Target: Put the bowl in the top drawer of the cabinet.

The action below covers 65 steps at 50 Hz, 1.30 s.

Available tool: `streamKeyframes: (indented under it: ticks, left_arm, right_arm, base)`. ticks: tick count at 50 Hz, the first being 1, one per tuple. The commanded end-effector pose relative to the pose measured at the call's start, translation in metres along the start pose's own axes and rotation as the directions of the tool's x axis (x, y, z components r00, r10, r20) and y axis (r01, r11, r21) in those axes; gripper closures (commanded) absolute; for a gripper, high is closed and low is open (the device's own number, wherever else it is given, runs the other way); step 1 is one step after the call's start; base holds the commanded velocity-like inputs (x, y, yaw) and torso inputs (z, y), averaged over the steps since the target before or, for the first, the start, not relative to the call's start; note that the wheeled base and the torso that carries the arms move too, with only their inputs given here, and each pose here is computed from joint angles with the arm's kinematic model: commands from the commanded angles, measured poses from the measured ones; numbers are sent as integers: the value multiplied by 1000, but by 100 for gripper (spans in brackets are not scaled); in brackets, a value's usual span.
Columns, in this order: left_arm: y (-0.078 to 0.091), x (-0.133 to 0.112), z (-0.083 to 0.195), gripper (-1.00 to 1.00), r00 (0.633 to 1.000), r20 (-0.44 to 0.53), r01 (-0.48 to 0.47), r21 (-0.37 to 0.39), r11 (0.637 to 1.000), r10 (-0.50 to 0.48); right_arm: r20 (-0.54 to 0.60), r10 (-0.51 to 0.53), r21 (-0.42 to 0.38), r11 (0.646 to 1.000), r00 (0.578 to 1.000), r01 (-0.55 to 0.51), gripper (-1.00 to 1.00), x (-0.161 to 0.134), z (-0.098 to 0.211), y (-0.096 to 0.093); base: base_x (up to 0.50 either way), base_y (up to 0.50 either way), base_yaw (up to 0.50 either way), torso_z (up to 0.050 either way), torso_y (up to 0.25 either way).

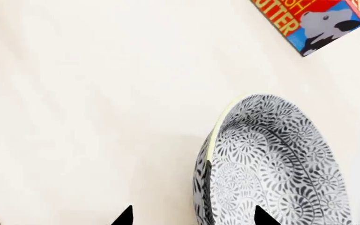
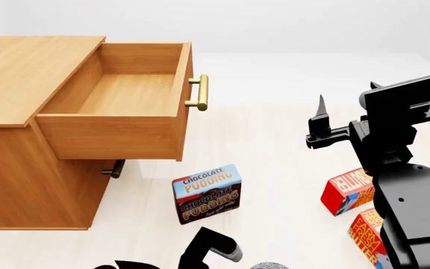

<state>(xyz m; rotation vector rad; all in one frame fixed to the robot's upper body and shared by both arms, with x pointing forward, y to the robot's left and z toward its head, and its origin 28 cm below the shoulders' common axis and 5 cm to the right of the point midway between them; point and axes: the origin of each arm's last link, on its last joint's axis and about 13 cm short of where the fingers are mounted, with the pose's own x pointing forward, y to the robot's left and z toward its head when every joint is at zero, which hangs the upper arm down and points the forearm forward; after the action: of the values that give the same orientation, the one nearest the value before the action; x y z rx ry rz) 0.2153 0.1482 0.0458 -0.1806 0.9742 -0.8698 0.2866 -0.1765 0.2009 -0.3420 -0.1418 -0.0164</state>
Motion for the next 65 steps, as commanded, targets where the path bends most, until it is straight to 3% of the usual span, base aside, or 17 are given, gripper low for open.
streamKeyframes:
  ticks: [1, 16, 17, 32, 43, 65]
  left_arm:
    - [-8, 26, -7, -100, 998, -56, 28, 4, 1000, -28]
    - [-21, 38, -6, -100, 997, -66, 42, 38, 998, -40]
    - [-22, 39, -7, 100, 997, -66, 46, 43, 998, -43]
    - [-32, 28, -3, 100, 995, 57, 74, 53, 996, -77]
    - [-46, -12, 10, 100, 966, 217, 122, 96, 988, -141]
    - [-48, -84, 40, 100, 886, 457, 51, 69, 996, -77]
  right_arm:
    - [2, 10, 3, 1000, 1000, -10, -100, -2, -1, 1]
    - [9, 15, 10, 1000, 1000, -16, -100, -7, -1, 0]
    - [9, 15, 11, 1000, 1000, -15, -100, -7, -1, 0]
    - [12, 24, 17, 1000, 1000, -24, -100, -9, -2, 2]
    - [13, 25, 17, 1000, 1000, -25, -100, -10, -2, 3]
    - [28, 22, 23, 999, 999, -23, -100, -17, 2, 1]
  base:
    - [0, -9, -11, 0, 0]
    - [6, -10, -13, 0, 0]
    - [0, -11, -13, 0, 0]
    - [0, 0, 0, 0, 0]
    - [0, 0, 0, 0, 0]
    - [0, 0, 0, 0, 0]
